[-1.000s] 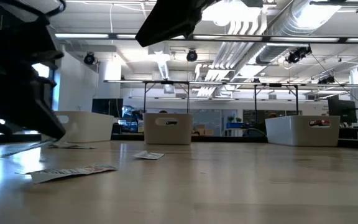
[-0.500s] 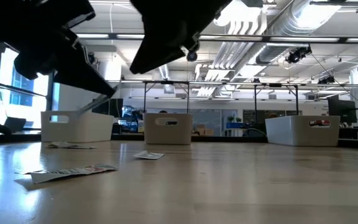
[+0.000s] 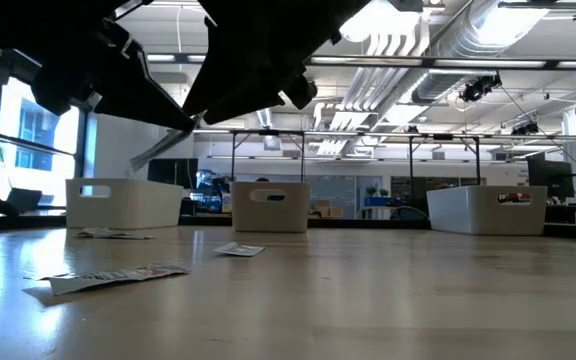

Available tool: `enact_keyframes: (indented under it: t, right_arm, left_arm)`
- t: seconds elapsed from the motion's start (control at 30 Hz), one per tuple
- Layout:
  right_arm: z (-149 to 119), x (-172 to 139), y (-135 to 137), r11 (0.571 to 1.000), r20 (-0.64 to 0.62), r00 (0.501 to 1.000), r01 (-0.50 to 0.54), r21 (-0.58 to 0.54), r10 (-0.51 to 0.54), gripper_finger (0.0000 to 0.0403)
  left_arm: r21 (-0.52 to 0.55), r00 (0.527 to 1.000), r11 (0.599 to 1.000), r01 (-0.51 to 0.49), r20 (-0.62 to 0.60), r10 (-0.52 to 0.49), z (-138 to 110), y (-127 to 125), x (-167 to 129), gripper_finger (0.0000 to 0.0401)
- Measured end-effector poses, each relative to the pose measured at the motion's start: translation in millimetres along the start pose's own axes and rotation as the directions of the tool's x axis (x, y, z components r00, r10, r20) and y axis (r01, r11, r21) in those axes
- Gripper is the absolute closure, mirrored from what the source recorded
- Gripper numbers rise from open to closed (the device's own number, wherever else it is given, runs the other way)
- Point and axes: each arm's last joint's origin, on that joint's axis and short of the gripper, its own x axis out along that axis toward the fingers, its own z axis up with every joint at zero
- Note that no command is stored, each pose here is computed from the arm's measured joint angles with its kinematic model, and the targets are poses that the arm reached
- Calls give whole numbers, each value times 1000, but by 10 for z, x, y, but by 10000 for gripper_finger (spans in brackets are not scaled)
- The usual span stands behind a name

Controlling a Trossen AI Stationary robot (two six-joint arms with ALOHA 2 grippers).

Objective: Pick & Place First Aid Supplies
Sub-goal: Put the green pad into the left gray bin

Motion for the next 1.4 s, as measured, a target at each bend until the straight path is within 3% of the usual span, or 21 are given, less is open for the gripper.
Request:
enact_keyframes:
  t: [0.23, 0.37, 0.53, 0.7, 0.83, 1.03, 1.23, 1.4]
  right_arm:
    - [11, 22, -46, 1000, -6, 1000, -2, 3, 2, 257]
    - [11, 21, -43, 1000, -7, 1000, -4, -23, 4, 299]
    - [8, 21, -44, 998, -10, 1000, -3, -66, 3, 388]
    - [-4, 21, -51, 996, -20, 1000, 7, -92, -9, 383]
    - [-27, 9, -20, 982, -42, 999, -33, -186, 25, 398]
    - [-74, -53, 110, 952, -44, 998, -57, -300, 46, 397]
    - [21, -144, 13, 956, 1, 997, 72, -284, -75, 399]
    - [130, -208, -279, 920, 21, 951, 304, -249, -308, 400]
  left_arm:
    - [3, 1000, 1000, 0, -1, 0, 3, 1, -1, 401]
    - [7, 1000, 1000, 3, -1, -3, 3, 0, -1, 401]
    - [6, 1000, 1000, 15, -5, -15, 4, -3, -1, 400]
    - [5, 1000, 1000, 15, -6, -15, 61, -2, -8, 397]
    - [14, 1000, 1000, 0, -19, 1, 169, 9, -39, 369]
    - [11, 996, 998, -59, -72, 60, 289, 77, -98, 290]
    - [5, 985, 997, -77, -152, 77, 252, 138, -135, 221]
    - [-49, 963, 996, -77, -263, 61, 93, 183, -147, 207]
